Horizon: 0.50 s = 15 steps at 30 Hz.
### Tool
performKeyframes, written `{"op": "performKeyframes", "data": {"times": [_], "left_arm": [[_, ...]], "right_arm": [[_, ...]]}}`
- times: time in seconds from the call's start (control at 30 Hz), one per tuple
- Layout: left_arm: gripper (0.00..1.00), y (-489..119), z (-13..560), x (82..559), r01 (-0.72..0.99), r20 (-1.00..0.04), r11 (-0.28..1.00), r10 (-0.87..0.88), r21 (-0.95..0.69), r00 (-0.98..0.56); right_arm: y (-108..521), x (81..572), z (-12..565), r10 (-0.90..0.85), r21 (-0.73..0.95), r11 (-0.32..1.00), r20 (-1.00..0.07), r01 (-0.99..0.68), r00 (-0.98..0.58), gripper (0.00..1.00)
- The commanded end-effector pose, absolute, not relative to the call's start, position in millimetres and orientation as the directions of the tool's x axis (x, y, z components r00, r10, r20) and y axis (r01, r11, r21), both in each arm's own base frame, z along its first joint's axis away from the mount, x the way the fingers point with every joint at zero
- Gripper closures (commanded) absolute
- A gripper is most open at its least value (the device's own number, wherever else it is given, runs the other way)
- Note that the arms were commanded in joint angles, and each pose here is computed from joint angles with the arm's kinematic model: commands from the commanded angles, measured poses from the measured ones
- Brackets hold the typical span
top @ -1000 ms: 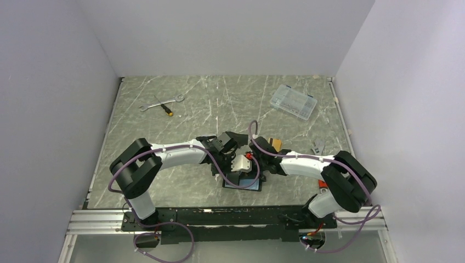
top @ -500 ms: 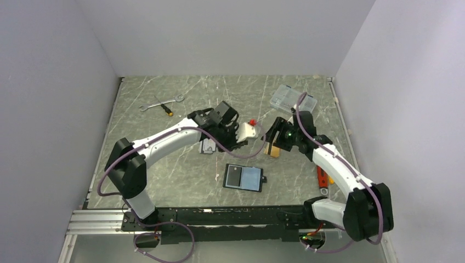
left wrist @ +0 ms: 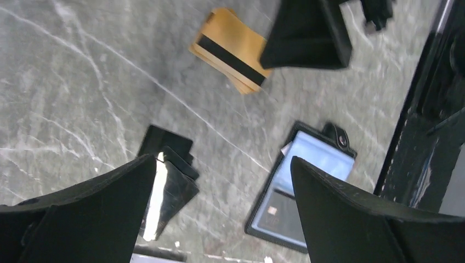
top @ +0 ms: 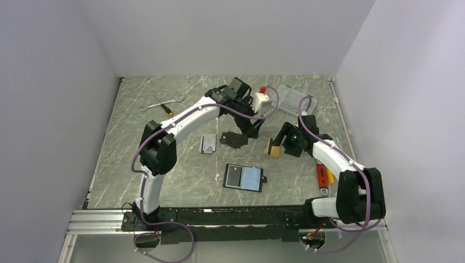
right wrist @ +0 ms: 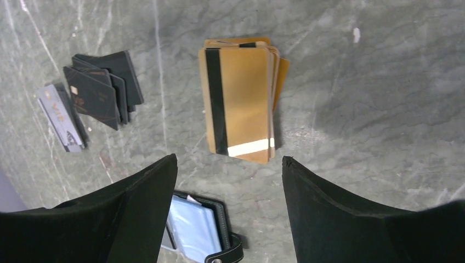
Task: Put the credit cards into the card holder
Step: Insert the credit card into the card holder, then pick up the credit card from the center of the board.
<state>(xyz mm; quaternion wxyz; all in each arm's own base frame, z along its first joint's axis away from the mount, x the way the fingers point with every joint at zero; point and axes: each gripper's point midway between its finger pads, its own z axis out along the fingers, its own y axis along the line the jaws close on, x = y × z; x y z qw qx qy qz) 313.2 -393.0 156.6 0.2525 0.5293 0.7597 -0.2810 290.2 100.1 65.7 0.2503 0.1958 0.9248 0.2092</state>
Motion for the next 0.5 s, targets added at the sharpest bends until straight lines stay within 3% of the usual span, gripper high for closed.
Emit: {"op": "performKeyframes", "data": {"times": [0.0,0.1,0.27,0.47], "left_arm": [[0.01,-400,162,337,0.89,-0.698,0.342,0.557,-0.3,-0.45],[0.01,-411,150,345,0.875,-0.734,0.395,0.5,-0.279,-0.46],[0.01,-437,116,344,0.827,-0.684,0.448,0.486,-0.339,-0.544],[0.06,-460,84,344,0.775,-0.652,0.471,0.436,-0.421,-0.62]], "right_arm": [[91,301,57,0.468,0.467,0.845,-0.412,0.26,-0.782,0.27],[89,305,49,0.467,0.452,0.851,-0.415,0.268,-0.781,0.29],[84,311,43,0.506,0.466,0.831,-0.407,0.304,-0.76,0.32],[82,318,36,0.518,0.469,0.824,-0.4,0.316,-0.756,0.46]]}}
